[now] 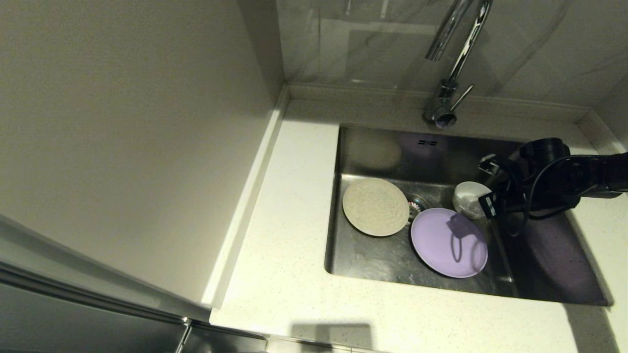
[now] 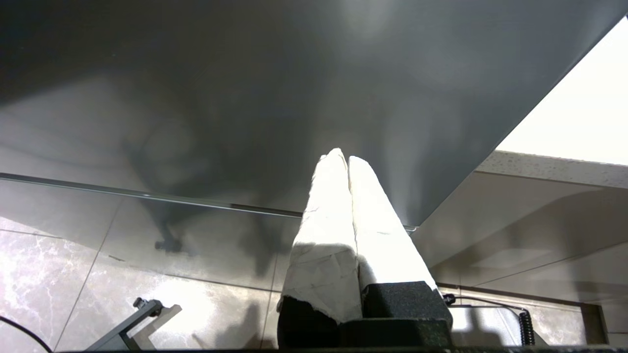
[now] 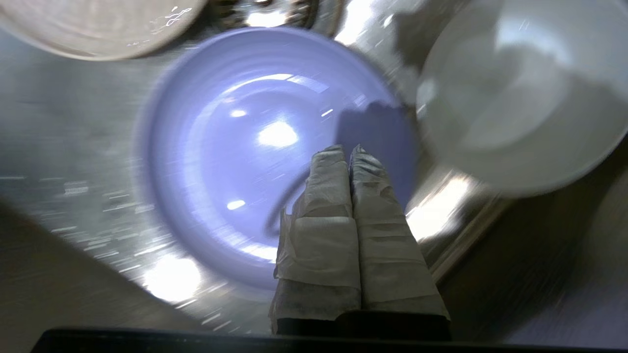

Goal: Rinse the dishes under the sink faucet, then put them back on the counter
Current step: Put a bowl back to the table from the sink

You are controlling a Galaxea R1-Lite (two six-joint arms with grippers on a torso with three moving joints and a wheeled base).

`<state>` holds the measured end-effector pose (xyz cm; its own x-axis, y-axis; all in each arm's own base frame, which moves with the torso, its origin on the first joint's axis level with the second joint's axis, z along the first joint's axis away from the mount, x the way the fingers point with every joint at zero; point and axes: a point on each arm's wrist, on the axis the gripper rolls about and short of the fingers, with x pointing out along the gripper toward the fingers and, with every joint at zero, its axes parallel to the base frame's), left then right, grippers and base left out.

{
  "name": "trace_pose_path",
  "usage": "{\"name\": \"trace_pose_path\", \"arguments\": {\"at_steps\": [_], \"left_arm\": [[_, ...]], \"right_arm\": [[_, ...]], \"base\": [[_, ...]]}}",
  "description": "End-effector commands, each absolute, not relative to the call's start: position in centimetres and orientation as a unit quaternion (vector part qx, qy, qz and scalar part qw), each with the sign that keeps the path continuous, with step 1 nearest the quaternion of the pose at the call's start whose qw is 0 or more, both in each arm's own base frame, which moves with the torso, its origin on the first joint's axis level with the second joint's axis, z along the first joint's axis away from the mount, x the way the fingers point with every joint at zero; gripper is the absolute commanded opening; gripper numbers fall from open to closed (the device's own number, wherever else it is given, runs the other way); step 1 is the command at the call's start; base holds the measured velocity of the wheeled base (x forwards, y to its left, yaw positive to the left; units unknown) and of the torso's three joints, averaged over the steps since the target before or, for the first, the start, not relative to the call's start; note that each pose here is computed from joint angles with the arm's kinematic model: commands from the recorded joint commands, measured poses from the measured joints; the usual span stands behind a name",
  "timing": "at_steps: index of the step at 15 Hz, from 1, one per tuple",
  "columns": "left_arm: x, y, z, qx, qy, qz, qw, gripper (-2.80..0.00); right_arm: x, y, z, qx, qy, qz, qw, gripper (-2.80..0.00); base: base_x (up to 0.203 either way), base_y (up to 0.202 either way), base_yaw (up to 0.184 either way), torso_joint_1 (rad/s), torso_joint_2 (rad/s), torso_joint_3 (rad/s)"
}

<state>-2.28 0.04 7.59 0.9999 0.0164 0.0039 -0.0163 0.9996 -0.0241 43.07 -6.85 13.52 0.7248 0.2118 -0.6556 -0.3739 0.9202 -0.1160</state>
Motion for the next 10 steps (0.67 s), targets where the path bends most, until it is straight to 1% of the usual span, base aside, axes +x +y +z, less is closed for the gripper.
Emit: {"name": "trace_pose_path", "arguments": {"at_steps": [1,4,8,10], "left_arm": [[-2.3,0.0,7.6,-0.012,-0.003,0.008,1.0,-2.8],[-2.3,0.0,7.6,-0.012,-0.003,0.008,1.0,-2.8],[-2.3,0.0,7.6,-0.012,-0.003,0.008,1.0,-2.8],[-2.3,0.0,7.6,-0.012,-0.003,0.008,1.0,-2.8]], "right_arm": [[44.9,-7.3,11.1,-0.136,0.339,0.167,0.916,-2.8],[46.3,-7.6,10.5,-0.156,0.31,0.156,0.925,-2.8],[48.5,-8.0,11.6,-0.17,0.262,0.143,0.939,-2.8],[49.0,-8.1,12.0,-0.151,0.254,0.134,0.946,-2.8]], "base": [[0.0,0.0,0.0,0.0,0.0,0.0],[0.0,0.0,0.0,0.0,0.0,0.0],[0.0,0.0,0.0,0.0,0.0,0.0],[0.0,0.0,0.0,0.0,0.0,0.0]]}}
